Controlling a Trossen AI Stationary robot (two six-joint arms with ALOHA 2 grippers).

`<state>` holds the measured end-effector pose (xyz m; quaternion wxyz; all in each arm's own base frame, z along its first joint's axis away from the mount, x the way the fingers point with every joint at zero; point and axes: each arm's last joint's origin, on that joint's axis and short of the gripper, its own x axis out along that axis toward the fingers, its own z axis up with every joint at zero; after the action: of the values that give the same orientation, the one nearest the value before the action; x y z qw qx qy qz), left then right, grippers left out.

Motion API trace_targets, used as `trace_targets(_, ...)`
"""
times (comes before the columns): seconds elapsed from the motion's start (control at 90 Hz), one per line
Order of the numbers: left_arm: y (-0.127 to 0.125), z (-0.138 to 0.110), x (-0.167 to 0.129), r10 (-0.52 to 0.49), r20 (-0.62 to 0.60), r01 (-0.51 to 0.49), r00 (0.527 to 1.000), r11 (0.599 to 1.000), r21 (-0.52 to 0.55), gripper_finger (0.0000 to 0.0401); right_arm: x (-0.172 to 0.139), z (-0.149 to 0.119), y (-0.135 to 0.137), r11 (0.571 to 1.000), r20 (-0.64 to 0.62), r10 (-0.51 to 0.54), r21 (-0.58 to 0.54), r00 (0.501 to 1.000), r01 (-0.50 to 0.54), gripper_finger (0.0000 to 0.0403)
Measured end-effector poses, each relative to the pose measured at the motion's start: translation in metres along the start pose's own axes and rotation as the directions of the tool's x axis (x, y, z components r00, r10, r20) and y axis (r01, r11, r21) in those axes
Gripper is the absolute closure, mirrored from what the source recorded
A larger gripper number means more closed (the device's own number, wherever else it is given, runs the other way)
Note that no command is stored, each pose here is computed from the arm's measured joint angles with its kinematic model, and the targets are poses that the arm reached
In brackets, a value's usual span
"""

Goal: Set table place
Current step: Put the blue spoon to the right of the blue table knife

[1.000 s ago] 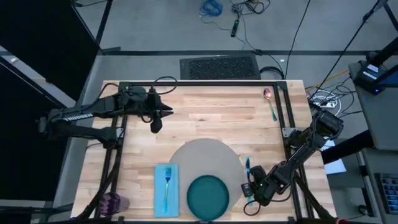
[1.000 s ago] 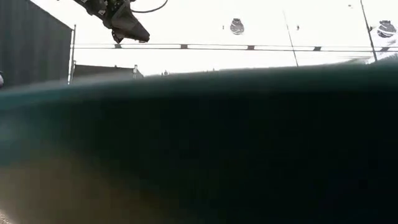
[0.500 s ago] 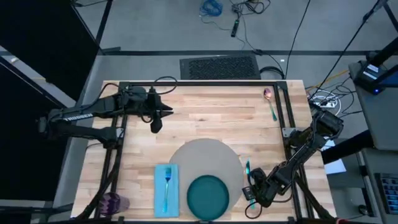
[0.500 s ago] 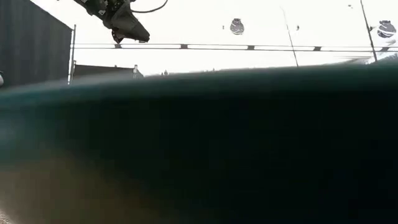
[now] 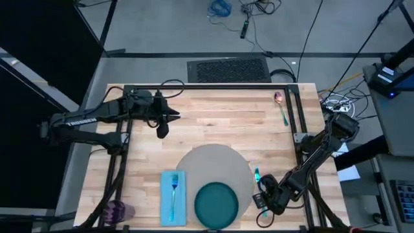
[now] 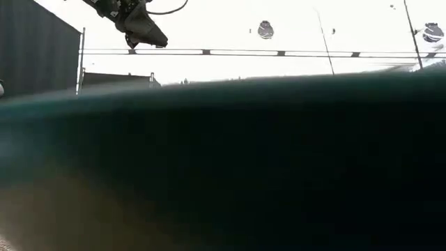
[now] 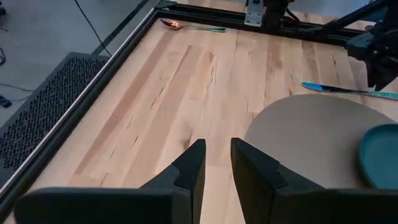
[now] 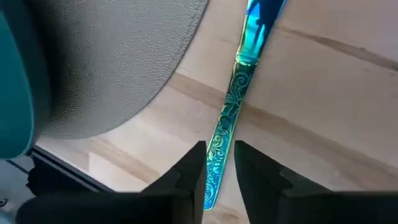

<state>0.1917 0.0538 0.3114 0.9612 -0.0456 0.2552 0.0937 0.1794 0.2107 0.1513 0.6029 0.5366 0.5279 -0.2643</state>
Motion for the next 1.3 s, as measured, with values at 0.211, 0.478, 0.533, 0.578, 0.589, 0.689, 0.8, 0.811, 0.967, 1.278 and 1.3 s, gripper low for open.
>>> trace_targets(0.211, 0.000, 0.000, 0.000, -0.005, 0.000, 0.005, 1.000, 1.000, 0.000, 0.0340, -0.015, 0.016, -0.001, 0.995, 0.144, 0.007, -0.098, 0.990, 0.007, 0.0310)
trace_targets(0.478, 0.000, 0.000, 0.000, -0.018, 0.003, 0.018, 1.000, 1.000, -0.001, 0.0340, -0.083, 0.074, -0.009, 0.956, 0.476, 0.039, -0.272, 0.878, 0.105, 0.0309)
trace_targets(0.533, 0.000, 0.001, 0.000, -0.018, 0.012, 0.018, 1.000, 1.000, 0.000, 0.0340, -0.098, 0.093, -0.013, 0.946, 0.529, 0.018, -0.283, 0.849, 0.157, 0.0309)
trace_targets(0.578, 0.000, 0.002, 0.000, -0.018, 0.019, 0.018, 1.000, 1.000, 0.000, 0.0340, -0.110, 0.110, -0.018, 0.938, 0.543, -0.024, -0.279, 0.839, 0.207, 0.0309)
trace_targets(0.589, 0.000, 0.002, 0.000, -0.018, 0.021, 0.018, 1.000, 1.000, -0.002, 0.0340, -0.113, 0.114, -0.020, 0.937, 0.546, -0.036, -0.274, 0.837, 0.219, 0.0309)
trace_targets(0.689, -0.001, 0.004, 0.000, -0.018, 0.045, 0.019, 0.999, 1.000, -0.023, 0.0340, -0.139, 0.150, -0.041, 0.932, 0.579, -0.163, -0.176, 0.799, 0.318, 0.0309)
trace_targets(0.8, -0.002, 0.009, 0.000, -0.023, 0.095, 0.027, 0.995, 0.999, -0.038, 0.0340, -0.164, 0.185, -0.065, 0.931, 0.557, -0.258, -0.074, 0.790, 0.357, 0.0309)
trace_targets(0.811, -0.002, 0.010, 0.000, -0.024, 0.101, 0.028, 0.995, 0.999, -0.037, 0.0340, -0.166, 0.188, -0.067, 0.933, 0.552, -0.262, -0.066, 0.791, 0.354, 0.0309)
trace_targets(0.967, -0.009, 0.019, 0.002, -0.055, 0.192, 0.059, 0.980, 0.998, -0.012, 0.0340, -0.183, 0.230, -0.085, 0.954, 0.536, -0.223, -0.049, 0.814, 0.294, 0.0309)
trace_targets(1.278, -0.039, 0.023, 0.021, -0.183, 0.207, 0.156, 0.961, 0.978, 0.141, 0.0340, -0.171, 0.308, -0.140, 0.921, 0.326, -0.375, 0.028, 0.868, 0.388, 0.0309)
trace_targets(1.3, -0.040, 0.022, 0.022, -0.190, 0.202, 0.161, 0.961, 0.975, 0.152, 0.0340, -0.169, 0.311, -0.143, 0.918, 0.308, -0.383, 0.025, 0.871, 0.395, 0.0309)
